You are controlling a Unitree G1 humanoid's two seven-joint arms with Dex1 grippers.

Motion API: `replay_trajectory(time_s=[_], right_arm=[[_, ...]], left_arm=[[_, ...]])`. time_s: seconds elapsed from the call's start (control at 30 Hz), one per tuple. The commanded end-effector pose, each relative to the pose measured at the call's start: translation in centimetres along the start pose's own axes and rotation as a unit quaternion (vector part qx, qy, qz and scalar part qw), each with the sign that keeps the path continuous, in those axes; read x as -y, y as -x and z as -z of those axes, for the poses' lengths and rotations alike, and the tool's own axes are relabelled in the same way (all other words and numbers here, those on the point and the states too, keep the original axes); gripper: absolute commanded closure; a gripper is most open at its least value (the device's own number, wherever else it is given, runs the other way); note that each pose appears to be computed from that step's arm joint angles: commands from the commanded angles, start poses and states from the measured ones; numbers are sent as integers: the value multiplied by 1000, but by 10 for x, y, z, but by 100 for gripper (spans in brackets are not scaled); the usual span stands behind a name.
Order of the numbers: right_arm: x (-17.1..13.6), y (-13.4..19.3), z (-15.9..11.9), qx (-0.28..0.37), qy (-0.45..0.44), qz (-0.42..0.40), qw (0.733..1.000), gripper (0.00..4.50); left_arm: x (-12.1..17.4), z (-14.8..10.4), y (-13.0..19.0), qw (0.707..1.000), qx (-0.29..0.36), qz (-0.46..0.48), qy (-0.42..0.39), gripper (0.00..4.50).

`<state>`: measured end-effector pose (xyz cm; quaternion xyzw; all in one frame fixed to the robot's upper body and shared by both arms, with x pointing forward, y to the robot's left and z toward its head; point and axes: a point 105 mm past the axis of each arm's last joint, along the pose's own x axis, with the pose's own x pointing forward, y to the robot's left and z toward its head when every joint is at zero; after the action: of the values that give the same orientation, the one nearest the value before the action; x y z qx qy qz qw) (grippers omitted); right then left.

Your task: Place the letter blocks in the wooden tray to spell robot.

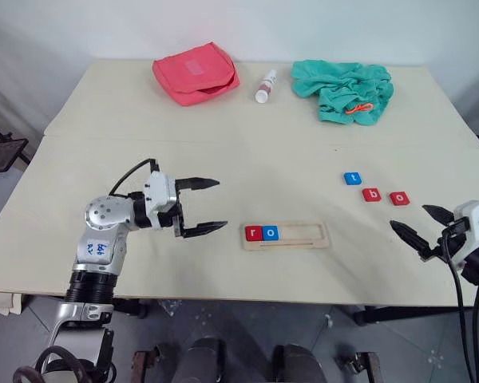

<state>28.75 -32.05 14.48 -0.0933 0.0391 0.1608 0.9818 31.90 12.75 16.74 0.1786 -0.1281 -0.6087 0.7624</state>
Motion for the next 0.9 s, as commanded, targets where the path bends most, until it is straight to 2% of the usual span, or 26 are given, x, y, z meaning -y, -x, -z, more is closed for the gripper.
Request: replay_trajectory(time_s=[0.03, 0.27, 0.37, 0.53, 0.9], right_arm=[[1, 9, -13, 19, -2, 6, 1000, 0], [3, 15, -12, 3, 1, 7, 1000, 0], [4, 14, -13, 1, 1, 8, 1000, 0], [3, 13, -14, -1, -1, 7, 1000, 0], [2, 9, -14, 1, -1, 5, 1000, 0]], left_arm=[[7, 6, 9, 1000, 8, 13, -7, 3], [24, 20, 20, 999, 17, 50, 8, 3], [25, 21, 24, 998, 35, 45, 18, 3], [28, 26, 29, 998, 28, 48, 25, 3], [28, 20, 25, 998, 46, 39, 25, 3]])
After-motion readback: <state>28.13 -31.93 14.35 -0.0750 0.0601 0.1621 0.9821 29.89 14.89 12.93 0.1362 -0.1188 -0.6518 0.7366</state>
